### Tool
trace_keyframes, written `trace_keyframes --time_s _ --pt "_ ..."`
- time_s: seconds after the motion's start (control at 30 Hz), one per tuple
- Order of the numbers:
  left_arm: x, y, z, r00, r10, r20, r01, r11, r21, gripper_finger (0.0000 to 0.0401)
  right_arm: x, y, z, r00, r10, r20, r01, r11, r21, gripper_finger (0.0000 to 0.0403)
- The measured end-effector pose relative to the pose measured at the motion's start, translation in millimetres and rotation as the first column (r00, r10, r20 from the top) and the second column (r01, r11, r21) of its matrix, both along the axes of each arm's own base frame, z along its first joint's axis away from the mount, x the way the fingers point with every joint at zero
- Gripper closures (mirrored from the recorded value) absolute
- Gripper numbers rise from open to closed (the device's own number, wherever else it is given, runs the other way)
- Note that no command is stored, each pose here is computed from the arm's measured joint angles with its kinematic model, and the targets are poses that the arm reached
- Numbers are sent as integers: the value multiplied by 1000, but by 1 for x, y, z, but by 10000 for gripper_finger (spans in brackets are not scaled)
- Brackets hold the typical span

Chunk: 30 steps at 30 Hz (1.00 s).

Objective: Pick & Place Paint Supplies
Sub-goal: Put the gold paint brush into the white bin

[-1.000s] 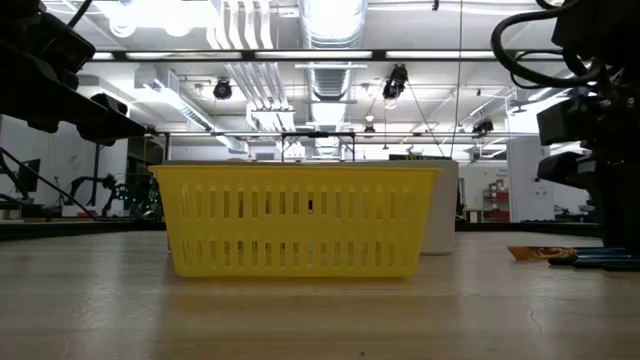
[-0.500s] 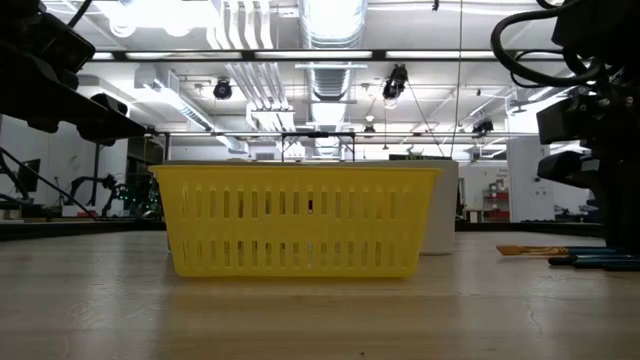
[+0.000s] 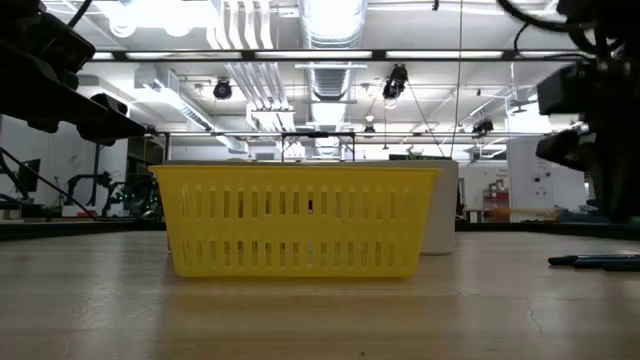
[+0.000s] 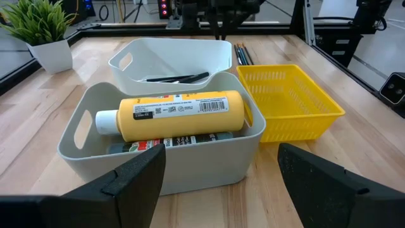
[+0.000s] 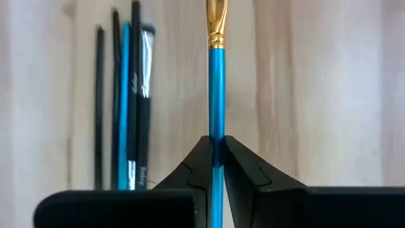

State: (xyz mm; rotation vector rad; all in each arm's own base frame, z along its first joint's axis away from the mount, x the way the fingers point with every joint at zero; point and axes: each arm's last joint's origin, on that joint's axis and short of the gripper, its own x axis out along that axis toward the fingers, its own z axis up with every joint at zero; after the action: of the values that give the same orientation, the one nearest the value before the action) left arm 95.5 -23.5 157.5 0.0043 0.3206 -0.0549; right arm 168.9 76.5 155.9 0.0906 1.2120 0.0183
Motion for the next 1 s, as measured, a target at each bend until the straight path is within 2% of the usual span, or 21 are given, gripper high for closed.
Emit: trace_keyframes --time_s 0.27,0.37,0.5,0.6,0.73,0.93,1.0 --pt "0 0 0 1000 0 0 0 1000 0 95 -9 -12 30 979 -136 155 119 987 111 382" --pt "0 0 0 1000 0 0 0 1000 0 95 -10 -20 41 947 -243 212 204 960 190 382" --pt "0 0 0 1000 0 0 0 1000 0 95 -11 -33 55 876 -387 287 301 905 299 382" --pt "0 0 0 1000 0 0 0 1000 0 95 -7 -43 65 793 -512 330 374 836 401 382" --pt "0 0 0 1000 0 0 0 1000 0 95 -2 -58 74 656 -684 321 467 701 539 382" --pt "0 0 0 1000 0 0 0 1000 0 95 9 -74 73 494 -838 232 560 511 652 382" --pt "0 0 0 1000 0 0 0 1000 0 95 14 -77 72 457 -864 210 570 466 677 382"
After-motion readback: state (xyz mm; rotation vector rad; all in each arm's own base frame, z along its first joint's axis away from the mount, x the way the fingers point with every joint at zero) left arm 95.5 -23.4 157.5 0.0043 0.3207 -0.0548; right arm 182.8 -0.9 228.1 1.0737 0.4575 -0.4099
